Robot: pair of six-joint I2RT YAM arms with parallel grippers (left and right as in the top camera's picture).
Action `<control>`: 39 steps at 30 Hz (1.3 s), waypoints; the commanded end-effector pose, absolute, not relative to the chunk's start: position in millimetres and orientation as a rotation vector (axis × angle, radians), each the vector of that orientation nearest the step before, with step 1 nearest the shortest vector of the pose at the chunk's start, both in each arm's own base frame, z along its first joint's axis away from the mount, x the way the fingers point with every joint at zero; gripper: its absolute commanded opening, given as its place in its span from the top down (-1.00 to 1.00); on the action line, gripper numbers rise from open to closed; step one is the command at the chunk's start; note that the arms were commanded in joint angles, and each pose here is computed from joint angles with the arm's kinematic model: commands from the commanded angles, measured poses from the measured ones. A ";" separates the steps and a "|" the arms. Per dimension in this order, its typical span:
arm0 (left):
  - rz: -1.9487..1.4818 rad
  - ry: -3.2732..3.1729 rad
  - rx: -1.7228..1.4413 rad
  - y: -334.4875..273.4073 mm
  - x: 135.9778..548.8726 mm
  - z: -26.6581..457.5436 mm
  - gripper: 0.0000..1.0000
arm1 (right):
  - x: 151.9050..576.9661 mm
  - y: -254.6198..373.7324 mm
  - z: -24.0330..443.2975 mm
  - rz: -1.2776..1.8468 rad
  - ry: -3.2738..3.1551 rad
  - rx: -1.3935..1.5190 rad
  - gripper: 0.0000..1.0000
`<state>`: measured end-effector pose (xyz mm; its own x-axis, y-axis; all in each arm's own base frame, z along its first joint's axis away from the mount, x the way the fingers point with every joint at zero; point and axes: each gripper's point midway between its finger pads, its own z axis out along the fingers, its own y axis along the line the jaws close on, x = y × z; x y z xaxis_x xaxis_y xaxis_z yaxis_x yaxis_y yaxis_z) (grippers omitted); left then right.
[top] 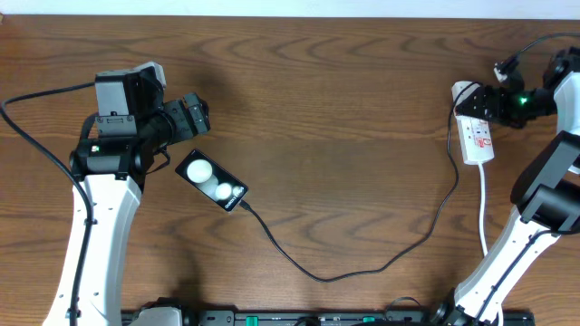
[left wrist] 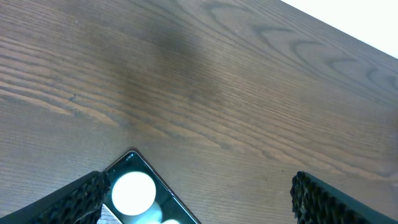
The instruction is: Plug charger to phone and switch on socket
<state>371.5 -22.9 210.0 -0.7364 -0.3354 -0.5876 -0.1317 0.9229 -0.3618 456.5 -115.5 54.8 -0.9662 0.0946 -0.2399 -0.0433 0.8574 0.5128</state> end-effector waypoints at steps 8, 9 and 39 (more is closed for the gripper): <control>-0.370 2.378 -0.308 -21.5 374.1 216.8 -0.89 | 453.1 -99.8 48.3 0.849 2.787 0.046 -0.98; -0.370 2.378 -0.308 -21.5 374.0 216.7 -0.89 | 453.0 -99.7 48.3 0.850 2.787 0.046 -0.99; -0.370 2.378 -0.308 -21.5 374.1 216.8 -0.89 | 422.1 -174.8 50.9 0.497 2.969 0.428 -0.99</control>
<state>371.5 -23.0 210.0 -0.7365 -0.3354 -0.5875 -0.1314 0.9228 -0.3621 423.8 -143.6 44.1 -0.9744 0.2177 -0.0567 0.1752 0.8923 0.4161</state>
